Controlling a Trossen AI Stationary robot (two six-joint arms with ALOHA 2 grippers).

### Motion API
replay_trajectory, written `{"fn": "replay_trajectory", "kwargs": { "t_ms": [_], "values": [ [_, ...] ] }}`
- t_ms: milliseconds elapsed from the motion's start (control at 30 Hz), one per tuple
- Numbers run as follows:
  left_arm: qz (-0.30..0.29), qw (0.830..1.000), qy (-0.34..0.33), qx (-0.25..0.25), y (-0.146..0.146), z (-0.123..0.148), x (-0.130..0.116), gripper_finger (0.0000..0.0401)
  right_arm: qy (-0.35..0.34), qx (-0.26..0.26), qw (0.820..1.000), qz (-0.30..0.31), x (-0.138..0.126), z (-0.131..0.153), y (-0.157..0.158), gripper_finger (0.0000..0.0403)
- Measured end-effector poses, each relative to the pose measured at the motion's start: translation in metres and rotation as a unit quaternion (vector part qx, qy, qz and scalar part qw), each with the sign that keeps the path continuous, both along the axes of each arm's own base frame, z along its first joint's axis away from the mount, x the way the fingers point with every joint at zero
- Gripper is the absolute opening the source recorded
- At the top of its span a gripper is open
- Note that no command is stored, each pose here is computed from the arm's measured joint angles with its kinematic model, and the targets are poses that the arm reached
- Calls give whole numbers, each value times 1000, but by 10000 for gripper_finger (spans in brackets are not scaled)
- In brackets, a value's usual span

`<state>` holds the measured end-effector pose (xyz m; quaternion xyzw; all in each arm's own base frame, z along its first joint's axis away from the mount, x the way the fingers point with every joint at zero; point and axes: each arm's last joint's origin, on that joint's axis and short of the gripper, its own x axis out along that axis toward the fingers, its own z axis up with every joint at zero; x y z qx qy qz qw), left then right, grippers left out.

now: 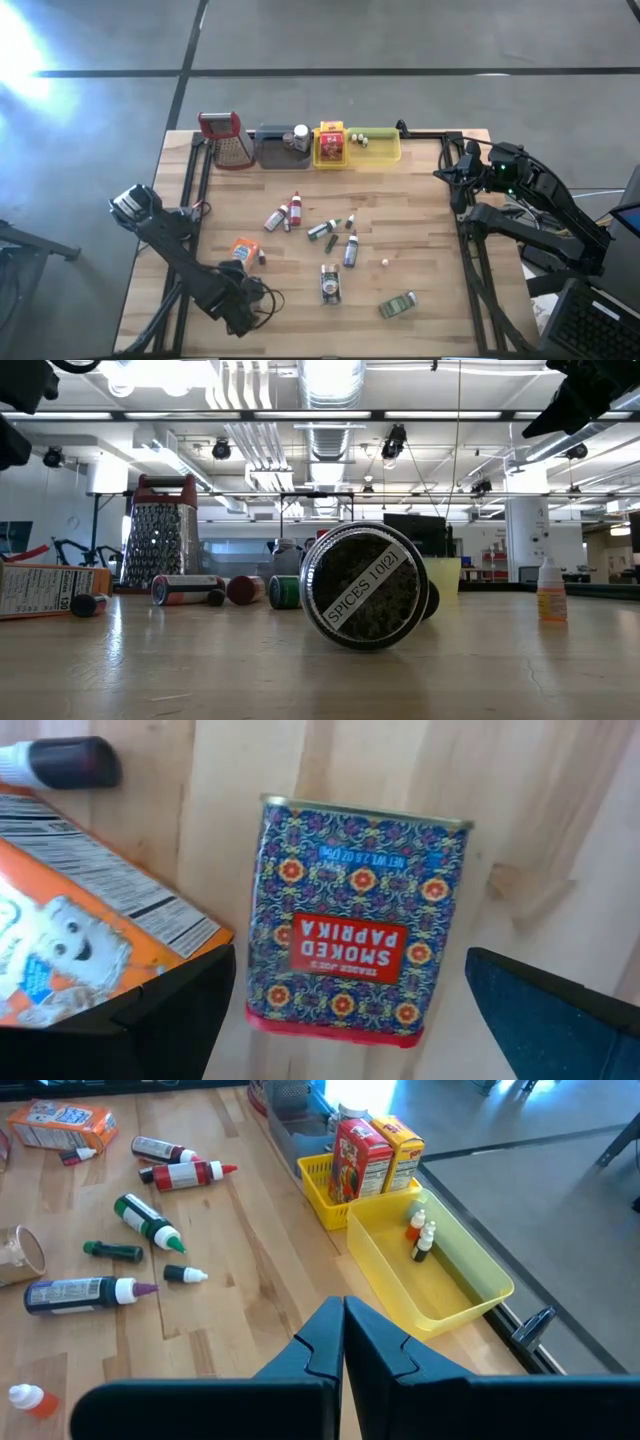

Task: Pick & Place Kitchen Items
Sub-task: Put the red seasoning can into the black bin

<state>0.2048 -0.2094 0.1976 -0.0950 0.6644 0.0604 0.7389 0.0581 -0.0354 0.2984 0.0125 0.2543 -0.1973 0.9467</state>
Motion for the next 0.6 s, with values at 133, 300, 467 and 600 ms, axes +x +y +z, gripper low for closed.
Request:
{"fn": "replay_trajectory", "kwargs": {
  "t_ms": [133, 300, 467, 600],
  "values": [
    [3, 1000, 5, -13, 1, -5, 0, 399, 0, 0, 1000, 0, 0, 0, 0, 8],
    [5, 1000, 17, -20, 2, -9, -2, 399, 0, 0, 1000, 0, 0, 0, 0, 8],
    [4, 1000, 23, -20, 2, -12, -4, 399, 0, 0, 1000, 0, 0, 0, 0, 8],
    [4, 1000, 24, -19, 5, -19, -6, 399, 0, 0, 1000, 0, 0, 0, 0, 8]
  ]
}}
